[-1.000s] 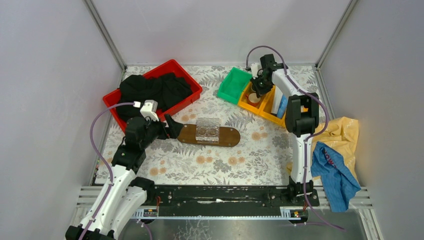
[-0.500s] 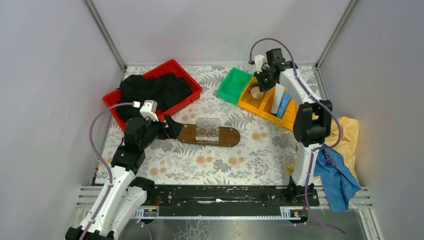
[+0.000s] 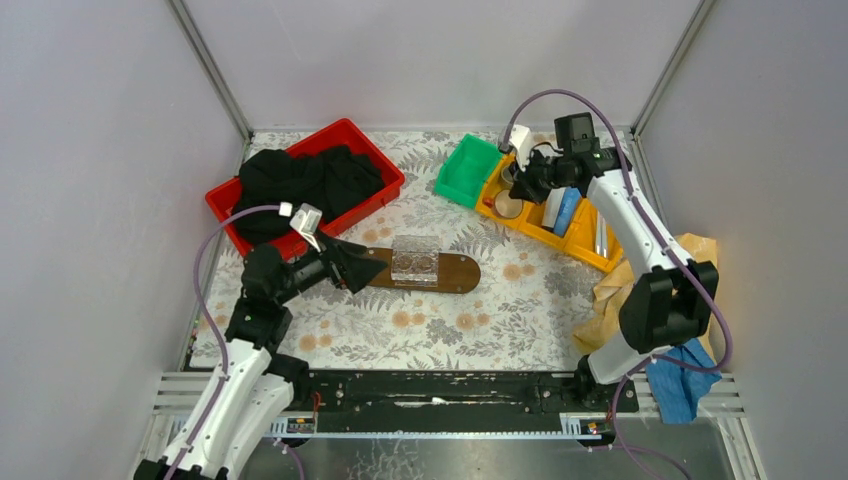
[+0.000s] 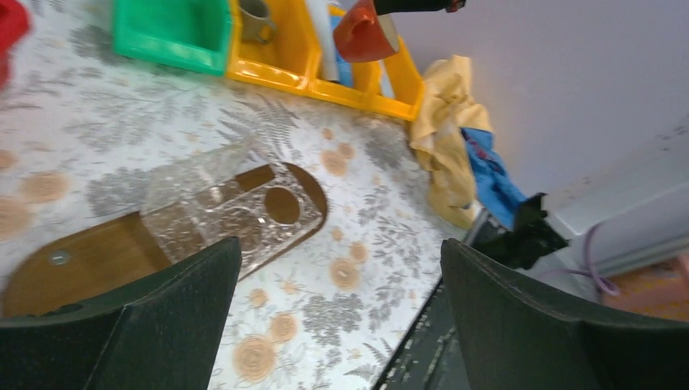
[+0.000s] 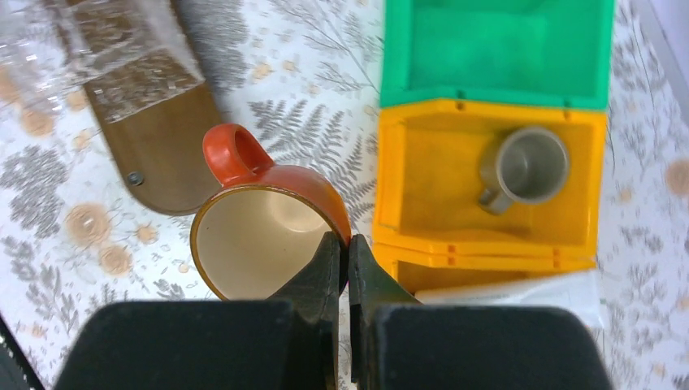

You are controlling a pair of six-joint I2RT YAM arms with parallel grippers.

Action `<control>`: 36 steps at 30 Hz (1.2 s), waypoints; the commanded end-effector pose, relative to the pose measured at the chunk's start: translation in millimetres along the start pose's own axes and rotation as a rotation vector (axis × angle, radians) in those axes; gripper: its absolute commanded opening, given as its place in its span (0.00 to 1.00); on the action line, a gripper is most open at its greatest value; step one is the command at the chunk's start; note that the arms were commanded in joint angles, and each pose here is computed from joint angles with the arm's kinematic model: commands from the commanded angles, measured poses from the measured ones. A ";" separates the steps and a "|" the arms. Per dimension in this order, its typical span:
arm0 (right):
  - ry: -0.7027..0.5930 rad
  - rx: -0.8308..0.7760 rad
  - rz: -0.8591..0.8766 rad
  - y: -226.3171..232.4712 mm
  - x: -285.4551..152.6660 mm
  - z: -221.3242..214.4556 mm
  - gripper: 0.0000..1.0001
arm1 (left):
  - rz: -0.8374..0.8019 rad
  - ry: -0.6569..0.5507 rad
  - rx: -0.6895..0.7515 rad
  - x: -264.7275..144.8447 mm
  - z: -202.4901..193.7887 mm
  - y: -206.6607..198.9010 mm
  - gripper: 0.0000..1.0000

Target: Prepare toiletry sets of a toothbrush and toothpaste on the tray

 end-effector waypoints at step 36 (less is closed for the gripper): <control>0.139 -0.155 0.652 154.9 -4.2 71.0 0.00 | -0.247 0.152 0.333 84.3 -46.2 -74.0 0.53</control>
Point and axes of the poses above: each gripper's point midway between its finger pads, its own x axis out along the fingers, its own y axis along the line the jaws close on, z = x × y, the point moved 5 cm from there along -x, back along the fingers, and after that the axes turned 9 degrees about -x, right-handed, at the moved point
